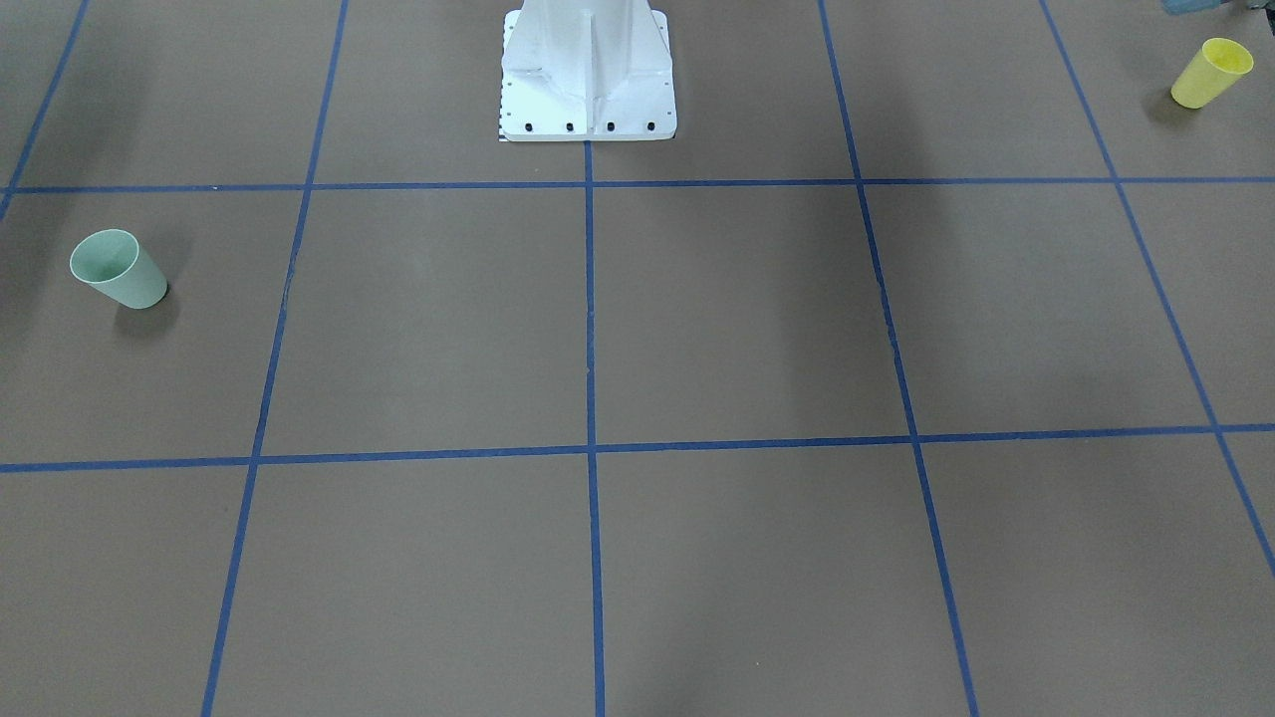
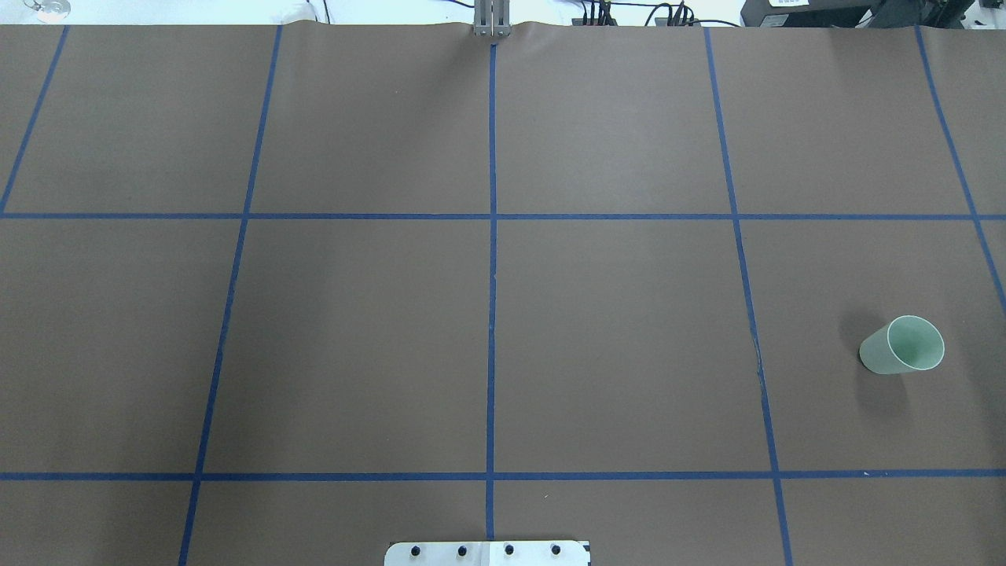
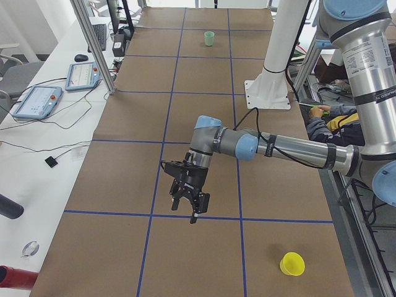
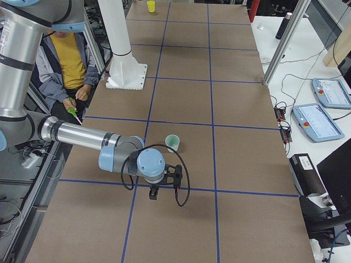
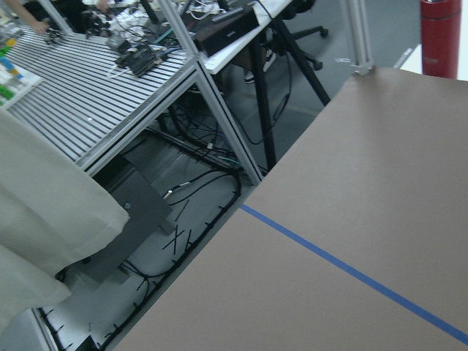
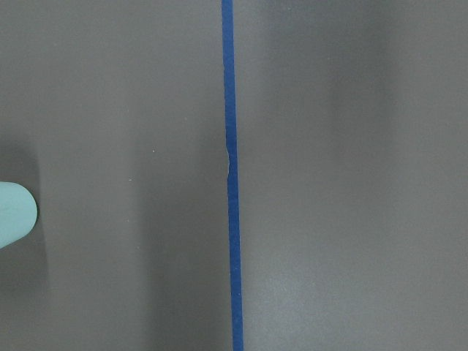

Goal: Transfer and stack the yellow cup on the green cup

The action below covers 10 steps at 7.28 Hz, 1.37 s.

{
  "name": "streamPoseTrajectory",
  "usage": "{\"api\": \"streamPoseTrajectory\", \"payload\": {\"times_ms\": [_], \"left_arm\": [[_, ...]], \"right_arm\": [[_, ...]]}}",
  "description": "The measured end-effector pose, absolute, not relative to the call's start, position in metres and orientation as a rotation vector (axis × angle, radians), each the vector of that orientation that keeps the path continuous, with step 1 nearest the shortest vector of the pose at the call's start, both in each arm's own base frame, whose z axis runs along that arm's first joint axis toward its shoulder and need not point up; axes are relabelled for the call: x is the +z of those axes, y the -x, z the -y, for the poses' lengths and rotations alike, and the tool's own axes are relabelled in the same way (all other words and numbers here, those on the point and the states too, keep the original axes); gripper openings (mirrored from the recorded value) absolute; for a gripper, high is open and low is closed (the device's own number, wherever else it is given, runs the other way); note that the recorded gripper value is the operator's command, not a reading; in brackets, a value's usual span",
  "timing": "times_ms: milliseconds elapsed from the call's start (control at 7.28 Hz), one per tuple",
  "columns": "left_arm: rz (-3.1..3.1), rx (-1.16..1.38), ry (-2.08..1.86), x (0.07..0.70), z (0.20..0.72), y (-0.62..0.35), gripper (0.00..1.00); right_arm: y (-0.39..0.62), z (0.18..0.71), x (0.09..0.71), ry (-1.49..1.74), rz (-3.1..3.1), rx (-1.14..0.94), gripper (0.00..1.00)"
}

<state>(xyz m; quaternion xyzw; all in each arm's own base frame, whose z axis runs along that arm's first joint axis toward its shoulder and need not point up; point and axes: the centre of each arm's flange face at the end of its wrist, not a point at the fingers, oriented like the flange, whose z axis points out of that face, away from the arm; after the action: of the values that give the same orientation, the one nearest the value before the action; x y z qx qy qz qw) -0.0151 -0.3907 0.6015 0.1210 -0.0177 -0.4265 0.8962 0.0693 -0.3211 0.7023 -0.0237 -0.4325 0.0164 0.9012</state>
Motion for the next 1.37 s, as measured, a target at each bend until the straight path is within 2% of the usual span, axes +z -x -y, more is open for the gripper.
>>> {"api": "streamPoseTrajectory", "payload": {"times_ms": [687,1373], "left_arm": [[0.503,-1.215,-0.105,0.667,0.314,-0.004,1.0],[0.824,-1.437,0.124,0.727,0.243,-0.075,1.0]], "right_arm": [[-0.073,0.322,0.702,0.043,0.843,0.029,1.0],[-0.073,0.319,0.708,0.055,0.831,0.033,1.0]]}}
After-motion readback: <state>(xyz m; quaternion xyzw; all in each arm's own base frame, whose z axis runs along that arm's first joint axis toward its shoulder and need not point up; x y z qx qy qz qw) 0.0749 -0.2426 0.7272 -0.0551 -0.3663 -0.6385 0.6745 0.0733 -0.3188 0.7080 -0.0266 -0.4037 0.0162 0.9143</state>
